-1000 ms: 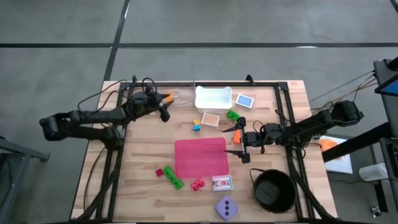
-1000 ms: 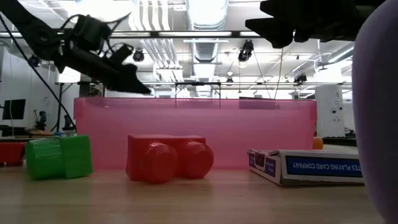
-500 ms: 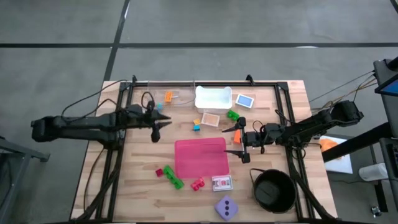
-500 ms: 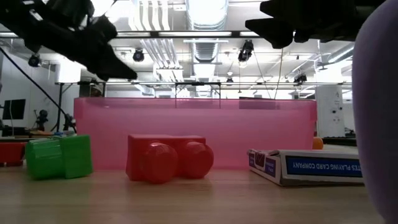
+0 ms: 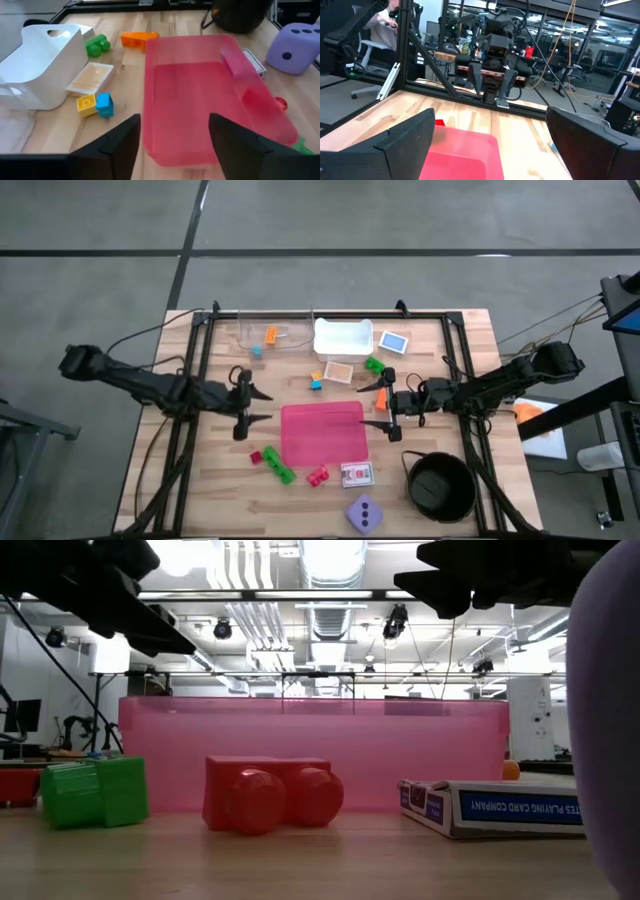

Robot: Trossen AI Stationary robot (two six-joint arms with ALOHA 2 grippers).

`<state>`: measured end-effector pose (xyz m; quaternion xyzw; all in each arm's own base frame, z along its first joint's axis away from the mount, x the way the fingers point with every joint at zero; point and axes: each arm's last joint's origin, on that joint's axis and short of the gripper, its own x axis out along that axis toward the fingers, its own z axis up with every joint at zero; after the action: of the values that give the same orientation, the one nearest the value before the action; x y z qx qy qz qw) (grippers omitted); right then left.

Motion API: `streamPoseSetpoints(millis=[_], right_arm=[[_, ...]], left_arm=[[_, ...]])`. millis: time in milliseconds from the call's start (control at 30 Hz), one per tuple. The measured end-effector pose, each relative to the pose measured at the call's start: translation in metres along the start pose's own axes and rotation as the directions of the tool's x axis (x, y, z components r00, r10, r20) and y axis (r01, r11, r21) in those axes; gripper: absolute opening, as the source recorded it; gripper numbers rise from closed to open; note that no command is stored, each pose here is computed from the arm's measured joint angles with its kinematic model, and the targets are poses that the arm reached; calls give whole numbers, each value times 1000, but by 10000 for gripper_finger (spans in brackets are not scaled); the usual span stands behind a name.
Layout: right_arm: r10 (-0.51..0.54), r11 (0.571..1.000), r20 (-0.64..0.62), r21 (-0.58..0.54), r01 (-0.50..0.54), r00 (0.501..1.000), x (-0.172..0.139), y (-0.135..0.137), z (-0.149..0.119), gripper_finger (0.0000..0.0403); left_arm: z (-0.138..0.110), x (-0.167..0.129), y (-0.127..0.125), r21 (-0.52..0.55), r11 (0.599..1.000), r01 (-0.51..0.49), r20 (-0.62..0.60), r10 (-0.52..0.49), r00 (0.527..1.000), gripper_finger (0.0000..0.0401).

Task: Pick & Place Toys
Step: Put the orange game piece into the transparent bin

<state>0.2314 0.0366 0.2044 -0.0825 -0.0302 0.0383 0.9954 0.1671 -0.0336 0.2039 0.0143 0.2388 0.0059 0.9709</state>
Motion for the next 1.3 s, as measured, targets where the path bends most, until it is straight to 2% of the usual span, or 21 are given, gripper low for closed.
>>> streamPoseSetpoints(millis=[233,367,533,633,800,900,1000,1133,1300], right_arm=[[-28,999,-26,22,29,999,1,0,-3,380],[-78,996,-161,28,83,984,7,-3,-8,380],[-146,989,-323,-18,149,935,19,-7,-2,380],[-150,988,-377,-32,148,914,23,-8,2,380],[-132,990,-396,-7,141,909,26,-8,5,380],[-167,985,-421,-23,174,891,25,-12,2,380],[-201,975,-523,-24,222,828,24,-25,-2,380],[-236,958,-668,-38,284,706,24,-42,-11,380],[-197,956,-812,-35,291,549,27,-63,-14,380]], left_arm=[[-8,1,-7,3,1000,-5,3,5,1000,259],[-14,3,-6,6,999,-43,-4,43,999,259],[-16,4,-5,10,997,-76,-1,76,997,259],[-16,4,-4,10,996,-83,0,83,997,259],[-15,4,-3,9,992,-126,5,126,992,259],[-15,4,-2,9,987,-160,9,160,987,259],[-15,3,-2,7,983,-181,15,181,983,259],[-15,3,-2,6,983,-184,16,184,983,259],[-15,3,-2,6,983,-184,18,184,983,259]])
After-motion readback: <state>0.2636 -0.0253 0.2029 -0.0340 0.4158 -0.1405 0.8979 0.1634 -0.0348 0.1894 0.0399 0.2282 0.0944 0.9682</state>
